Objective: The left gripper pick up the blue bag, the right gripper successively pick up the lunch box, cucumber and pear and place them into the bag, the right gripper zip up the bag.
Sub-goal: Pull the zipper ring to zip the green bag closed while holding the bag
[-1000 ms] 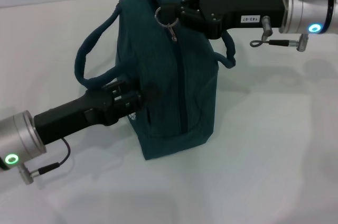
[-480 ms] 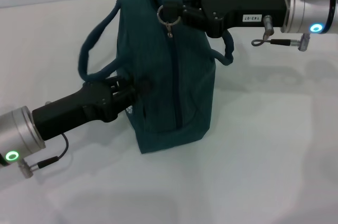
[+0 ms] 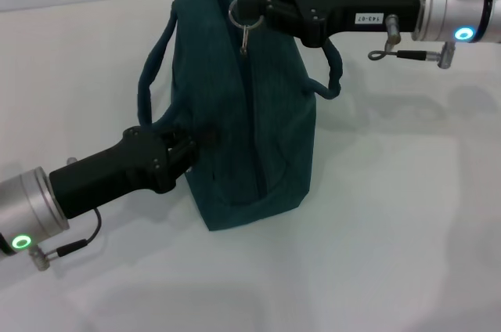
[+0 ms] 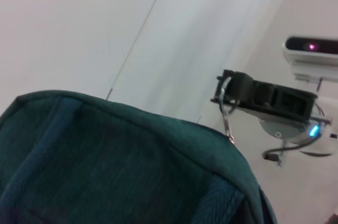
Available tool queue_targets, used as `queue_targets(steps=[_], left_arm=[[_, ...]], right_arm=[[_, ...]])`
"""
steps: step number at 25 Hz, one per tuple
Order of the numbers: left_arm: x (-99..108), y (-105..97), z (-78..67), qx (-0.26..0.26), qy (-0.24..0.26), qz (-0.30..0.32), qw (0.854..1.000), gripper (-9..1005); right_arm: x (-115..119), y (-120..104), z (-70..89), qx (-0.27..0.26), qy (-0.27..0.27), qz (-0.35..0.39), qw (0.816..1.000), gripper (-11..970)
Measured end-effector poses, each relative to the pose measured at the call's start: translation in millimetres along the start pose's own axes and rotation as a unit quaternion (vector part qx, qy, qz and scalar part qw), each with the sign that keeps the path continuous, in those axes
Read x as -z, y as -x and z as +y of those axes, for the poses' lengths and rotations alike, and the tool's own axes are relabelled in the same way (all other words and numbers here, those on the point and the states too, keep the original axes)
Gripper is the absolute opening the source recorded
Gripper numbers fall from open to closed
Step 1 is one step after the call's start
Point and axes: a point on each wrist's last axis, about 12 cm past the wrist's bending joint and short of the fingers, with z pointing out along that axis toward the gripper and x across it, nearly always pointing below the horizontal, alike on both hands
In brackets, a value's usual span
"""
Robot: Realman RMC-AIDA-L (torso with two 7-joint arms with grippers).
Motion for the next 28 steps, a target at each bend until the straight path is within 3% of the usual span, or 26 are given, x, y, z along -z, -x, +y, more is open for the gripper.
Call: queue_targets(steps=[11,28], left_arm=[[3,-5,-12.0,-0.041,-0.067,0.043,0.996,62],[19,-6,-21.6,-0.048,-0.130,0.080,0.987,59]], right_arm=[[0,1,-5.3,0.001,-0.016,0.009,1.000,14],[5,-8,-12.4,0.005,-0.058,0.021,0.998,13]])
